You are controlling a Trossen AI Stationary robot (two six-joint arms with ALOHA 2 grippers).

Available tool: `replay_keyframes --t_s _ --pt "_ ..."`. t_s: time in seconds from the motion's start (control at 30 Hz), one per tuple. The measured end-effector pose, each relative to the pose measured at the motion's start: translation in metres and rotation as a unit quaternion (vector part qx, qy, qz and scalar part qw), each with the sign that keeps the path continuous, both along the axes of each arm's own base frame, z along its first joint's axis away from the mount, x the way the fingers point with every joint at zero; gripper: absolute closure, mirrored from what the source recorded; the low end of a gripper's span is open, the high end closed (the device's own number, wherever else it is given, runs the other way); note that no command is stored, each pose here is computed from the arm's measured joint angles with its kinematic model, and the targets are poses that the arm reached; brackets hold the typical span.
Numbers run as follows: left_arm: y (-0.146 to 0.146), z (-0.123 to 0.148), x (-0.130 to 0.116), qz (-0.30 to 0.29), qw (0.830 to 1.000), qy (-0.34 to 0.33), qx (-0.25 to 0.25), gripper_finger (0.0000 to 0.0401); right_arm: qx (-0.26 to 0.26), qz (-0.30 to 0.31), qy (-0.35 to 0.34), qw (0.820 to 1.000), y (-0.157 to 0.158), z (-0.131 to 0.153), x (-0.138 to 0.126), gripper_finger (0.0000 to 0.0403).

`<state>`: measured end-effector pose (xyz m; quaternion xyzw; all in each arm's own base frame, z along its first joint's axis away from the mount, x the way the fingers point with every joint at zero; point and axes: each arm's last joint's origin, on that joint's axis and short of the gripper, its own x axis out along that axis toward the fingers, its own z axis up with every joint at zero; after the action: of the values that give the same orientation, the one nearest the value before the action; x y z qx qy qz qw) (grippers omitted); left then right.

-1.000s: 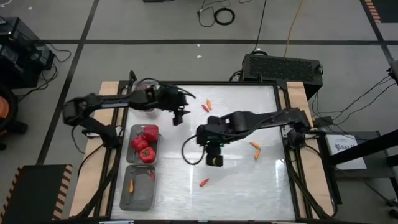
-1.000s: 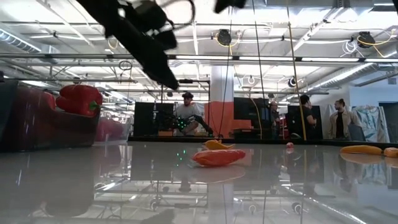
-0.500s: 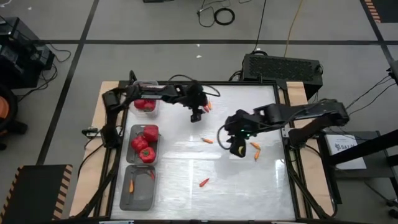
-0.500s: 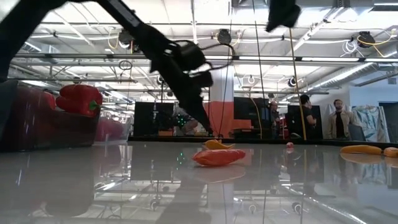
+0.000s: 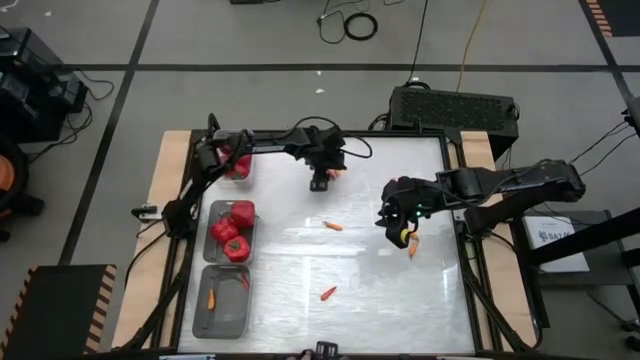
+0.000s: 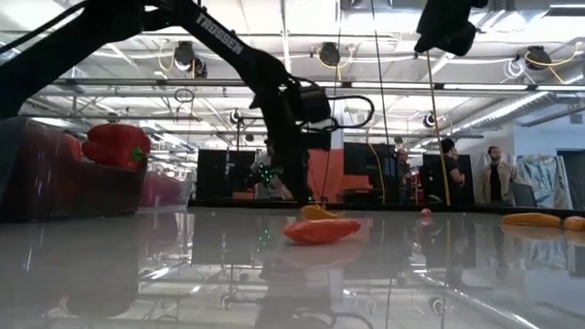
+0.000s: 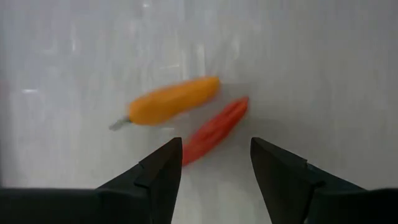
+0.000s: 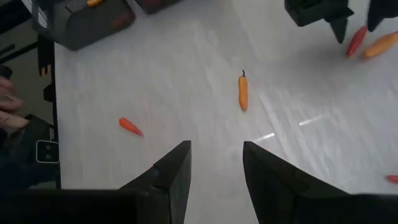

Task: Sort produce into baskets
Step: Put the orange chili pepper into the bottom black bin

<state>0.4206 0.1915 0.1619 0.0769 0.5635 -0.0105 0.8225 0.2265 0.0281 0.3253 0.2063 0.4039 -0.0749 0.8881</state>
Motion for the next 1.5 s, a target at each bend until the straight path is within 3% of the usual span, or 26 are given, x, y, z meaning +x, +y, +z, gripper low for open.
replay_keyframes --t_s 0.27,0.73,1.03,1.5 --pt "0.003 -0.001 0.003 -0.048 0.997 0.033 0.047 0.0203 0.004 0.000 -0.026 1.000 0.000 0.003 0.004 0.0266" --pt "-0.016 -0.008 0.013 -0.178 0.965 0.095 0.168 0.0203 0.007 0.000 -0.055 0.998 0.001 0.007 0.008 0.0266" --pt "-0.025 -0.008 0.016 -0.198 0.960 0.100 0.173 0.0211 0.010 -0.001 -0.072 0.997 0.001 0.009 0.010 0.0266" --pt "-0.027 -0.007 0.019 -0.208 0.955 0.099 0.185 0.0286 0.025 -0.006 -0.071 0.997 0.004 0.009 0.010 0.0266"
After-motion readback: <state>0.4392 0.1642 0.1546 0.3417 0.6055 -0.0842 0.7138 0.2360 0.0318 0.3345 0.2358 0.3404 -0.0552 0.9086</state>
